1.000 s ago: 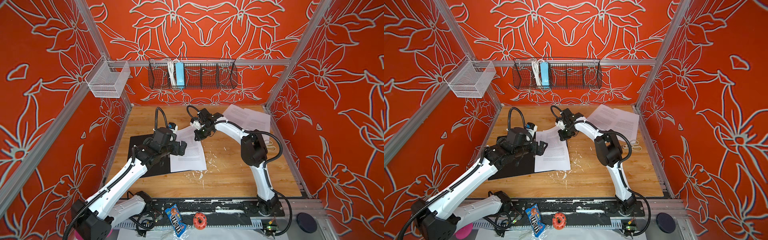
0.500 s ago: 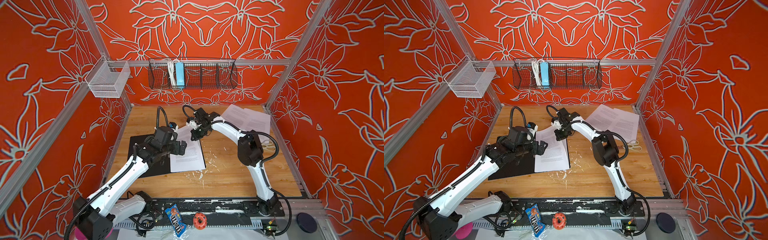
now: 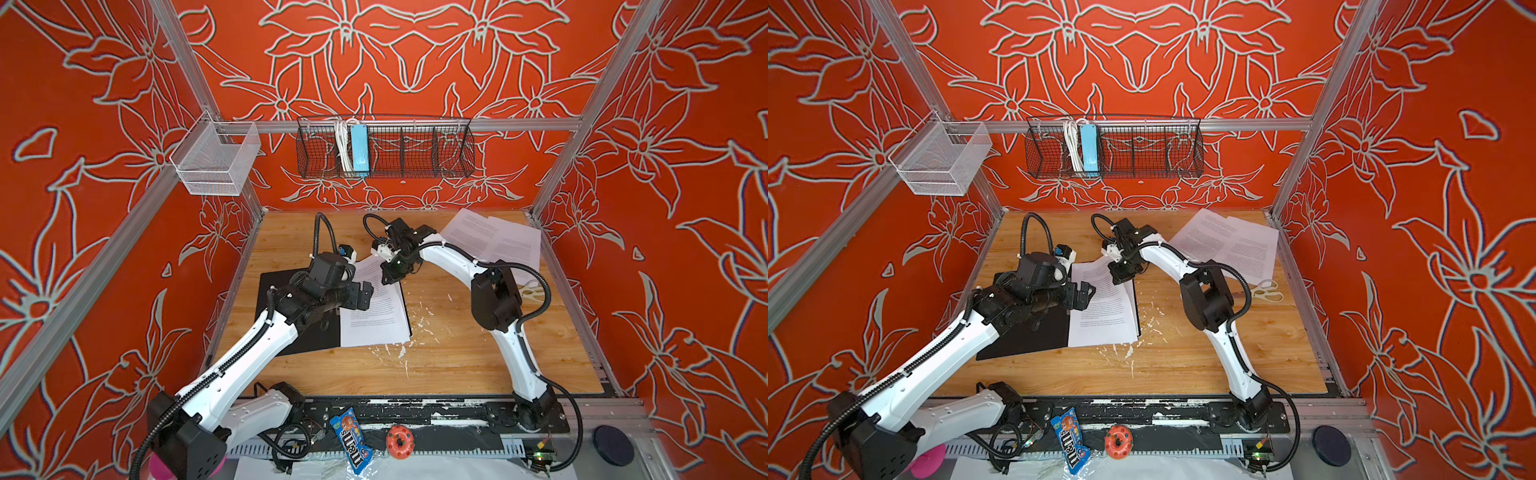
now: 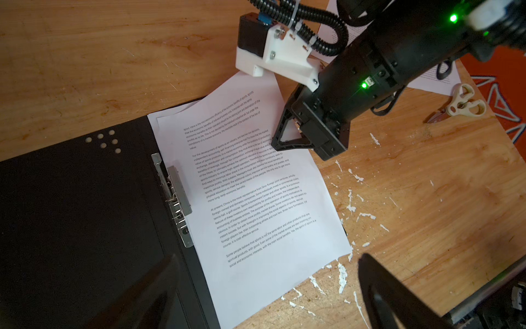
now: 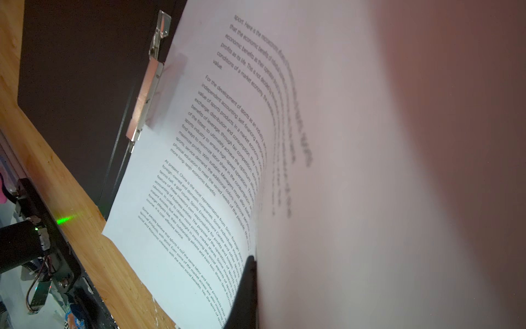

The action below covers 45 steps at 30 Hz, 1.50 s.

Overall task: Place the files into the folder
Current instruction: 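Lower the sheet onto the folder stack with the right gripper, pressing toward the clip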

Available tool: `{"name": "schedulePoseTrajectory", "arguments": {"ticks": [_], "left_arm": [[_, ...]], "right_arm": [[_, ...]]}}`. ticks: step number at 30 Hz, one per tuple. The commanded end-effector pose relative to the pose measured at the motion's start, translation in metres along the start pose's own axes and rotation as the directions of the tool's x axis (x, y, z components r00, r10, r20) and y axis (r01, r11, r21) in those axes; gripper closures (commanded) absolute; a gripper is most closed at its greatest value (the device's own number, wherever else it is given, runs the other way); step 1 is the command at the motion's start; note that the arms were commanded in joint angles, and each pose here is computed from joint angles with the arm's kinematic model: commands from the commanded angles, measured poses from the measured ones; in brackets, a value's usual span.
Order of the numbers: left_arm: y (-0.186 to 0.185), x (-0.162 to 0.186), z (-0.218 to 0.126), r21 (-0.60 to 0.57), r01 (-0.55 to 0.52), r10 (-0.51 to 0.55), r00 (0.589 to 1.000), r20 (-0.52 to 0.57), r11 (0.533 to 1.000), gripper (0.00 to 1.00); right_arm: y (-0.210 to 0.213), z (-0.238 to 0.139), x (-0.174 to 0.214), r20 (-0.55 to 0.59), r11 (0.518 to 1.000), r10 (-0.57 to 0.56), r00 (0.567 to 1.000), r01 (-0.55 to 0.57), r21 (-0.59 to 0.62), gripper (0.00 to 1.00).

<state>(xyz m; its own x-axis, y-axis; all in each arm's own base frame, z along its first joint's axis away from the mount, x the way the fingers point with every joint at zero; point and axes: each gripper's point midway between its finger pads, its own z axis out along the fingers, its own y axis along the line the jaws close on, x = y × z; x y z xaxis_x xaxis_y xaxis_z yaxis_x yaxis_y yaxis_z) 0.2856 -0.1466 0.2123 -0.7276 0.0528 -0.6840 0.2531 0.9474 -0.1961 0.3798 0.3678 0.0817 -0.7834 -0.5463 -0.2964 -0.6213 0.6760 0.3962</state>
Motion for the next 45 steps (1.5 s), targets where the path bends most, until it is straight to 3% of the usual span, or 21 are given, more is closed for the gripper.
{"name": "schedulePoseTrajectory", "arguments": {"ticks": [1, 31, 45], "left_arm": [[0.0, -0.003, -0.002, 0.001, 0.012, -0.012, 1.0, -0.005, 1.0, 0.02], [0.0, -0.001, 0.001, 0.006, 0.017, -0.017, 1.0, -0.019, 1.0, 0.02], [-0.001, -0.001, 0.003, 0.012, 0.021, -0.021, 0.999, -0.027, 1.0, 0.02]], "right_arm": [[0.006, 0.002, -0.003, -0.008, 0.999, -0.036, 0.999, 0.035, -0.015, 1.0], [0.006, 0.004, -0.01, -0.002, 0.999, -0.045, 0.999, 0.045, 0.001, 1.0], [0.005, 0.004, -0.015, 0.015, 0.999, -0.042, 0.999, 0.042, 0.007, 0.74]]}}
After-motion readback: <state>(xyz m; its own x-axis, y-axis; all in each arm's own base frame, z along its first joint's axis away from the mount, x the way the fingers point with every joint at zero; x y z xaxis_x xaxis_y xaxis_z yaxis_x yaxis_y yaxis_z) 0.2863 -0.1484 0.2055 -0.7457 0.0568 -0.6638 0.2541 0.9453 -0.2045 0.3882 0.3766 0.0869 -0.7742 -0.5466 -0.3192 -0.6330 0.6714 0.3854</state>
